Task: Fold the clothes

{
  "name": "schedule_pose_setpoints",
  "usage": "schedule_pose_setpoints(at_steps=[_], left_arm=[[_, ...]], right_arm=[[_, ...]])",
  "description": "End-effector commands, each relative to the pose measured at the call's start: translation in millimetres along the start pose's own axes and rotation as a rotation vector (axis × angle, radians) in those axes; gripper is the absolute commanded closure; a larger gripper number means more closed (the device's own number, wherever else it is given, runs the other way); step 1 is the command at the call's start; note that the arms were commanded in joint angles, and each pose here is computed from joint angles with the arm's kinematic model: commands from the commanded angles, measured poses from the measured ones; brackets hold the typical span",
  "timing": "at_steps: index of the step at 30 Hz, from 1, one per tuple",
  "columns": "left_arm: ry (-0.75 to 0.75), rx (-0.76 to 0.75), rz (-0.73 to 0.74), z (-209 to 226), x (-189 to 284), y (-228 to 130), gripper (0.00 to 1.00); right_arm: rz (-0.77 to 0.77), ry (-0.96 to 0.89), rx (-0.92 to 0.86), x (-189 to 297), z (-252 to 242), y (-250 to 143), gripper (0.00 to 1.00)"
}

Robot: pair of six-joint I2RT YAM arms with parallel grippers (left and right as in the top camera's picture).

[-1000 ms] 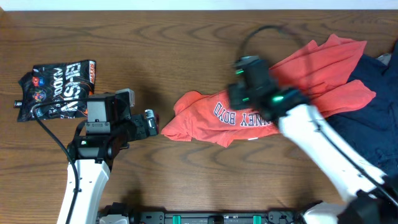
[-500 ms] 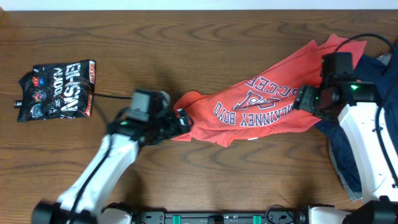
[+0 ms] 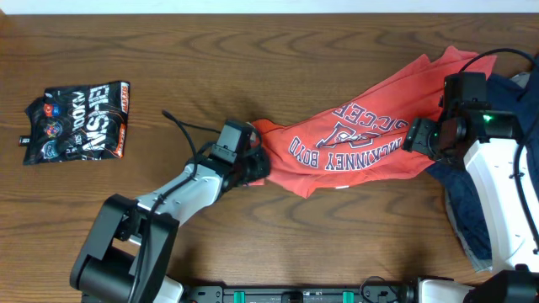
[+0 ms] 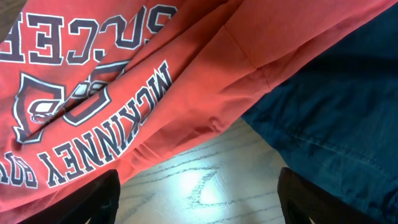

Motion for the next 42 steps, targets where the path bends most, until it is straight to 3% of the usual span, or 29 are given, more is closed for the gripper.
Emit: schedule_pose_setpoints(at_steps=[1,4,11,12,13,14,17,22,27,35,42], left_arm=[[0.073,-0.081,-0.179,9.2,20.0,36.4,0.94],[0.064,-0.075,-0.312,14.9,57.8,75.8,0.94],[0.034,0.092,-0.651,47.2,174.4,169.8,0.93],[0.027,0.101,-0.666,50.5,182.4,174.5,0.65],[0.022,0.106,-0.671,52.9,186.0,176.3,0.27],[0.01,0.112,-0.655,55.2,186.6,175.4,0.02],[-0.001,0.141,-0.538,57.6,176.1,161.2,0.02],[0.003,0.182,-0.213,44.5,141.6,112.0,0.02],[0.04,0.128,0.024,15.8,98.8,57.7,0.02],[-0.007,0.182,0.122,-27.5,20.0,-1.5,0.02],[-0.102,0.128,0.057,-58.9,-36.0,-15.3,0.01]], right_arm=[[-0.002,-0.008,0.02,2.0,-2.2,-0.2,0.21],[0.001,-0.009,0.029,2.0,-2.4,-0.7,0.21],[0.0,-0.008,0.029,2.0,-2.2,-0.5,0.2],[0.0,-0.008,0.029,2.0,-2.2,-0.5,0.2],[0.0,-0.008,0.029,2.0,-2.2,-0.5,0.2],[0.0,-0.008,0.029,2.0,-2.2,-0.5,0.2],[0.003,-0.008,0.03,2.0,-2.3,-1.0,0.19],[0.005,-0.009,0.03,2.0,-2.4,-1.2,0.18],[0.005,-0.006,0.03,2.0,-2.1,-1.3,0.18],[0.013,0.004,0.031,2.0,-1.3,-2.2,0.18],[0.014,0.004,0.038,2.0,-1.4,-2.5,0.17]])
Point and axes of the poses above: each gripper's point midway between its finger pads, its own x axis back along the fingers, its own z axis along the line the jaws close on, y = z × x, the point moved 9 cm from there along x, back along the fingers, and after that the axes turned 3 degrees about x, right-handed, at the moved point
